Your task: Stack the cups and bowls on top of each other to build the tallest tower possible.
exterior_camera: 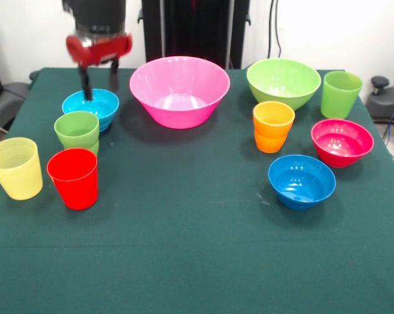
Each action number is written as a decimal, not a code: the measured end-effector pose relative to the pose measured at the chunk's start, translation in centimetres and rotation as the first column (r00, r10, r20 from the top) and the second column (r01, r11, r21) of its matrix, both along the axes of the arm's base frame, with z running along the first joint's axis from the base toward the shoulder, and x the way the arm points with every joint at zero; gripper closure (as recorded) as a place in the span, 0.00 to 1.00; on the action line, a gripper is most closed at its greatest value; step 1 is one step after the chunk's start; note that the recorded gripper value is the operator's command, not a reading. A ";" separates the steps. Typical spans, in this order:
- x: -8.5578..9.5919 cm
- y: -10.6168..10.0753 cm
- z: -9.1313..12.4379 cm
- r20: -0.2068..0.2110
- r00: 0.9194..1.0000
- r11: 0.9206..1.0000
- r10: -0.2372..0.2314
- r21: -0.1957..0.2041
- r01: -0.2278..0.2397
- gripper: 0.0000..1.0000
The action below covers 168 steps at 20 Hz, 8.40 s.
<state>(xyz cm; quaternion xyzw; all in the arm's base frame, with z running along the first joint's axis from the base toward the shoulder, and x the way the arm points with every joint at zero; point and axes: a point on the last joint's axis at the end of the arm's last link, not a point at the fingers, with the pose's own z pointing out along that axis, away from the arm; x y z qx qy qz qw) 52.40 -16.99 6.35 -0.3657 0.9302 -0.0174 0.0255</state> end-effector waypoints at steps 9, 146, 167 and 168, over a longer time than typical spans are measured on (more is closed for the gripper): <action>0.0 0.9 7.7 -0.121 0.931 0.878 -0.343 0.311 0.364 0.00; -2.5 -7.2 -3.7 0.245 0.948 0.959 -0.201 0.245 0.140 0.00; -3.6 -5.7 -6.3 0.235 0.931 0.897 -0.280 0.409 0.167 0.00; -3.7 -5.6 -6.4 0.237 0.932 0.900 -0.274 0.405 0.162 0.00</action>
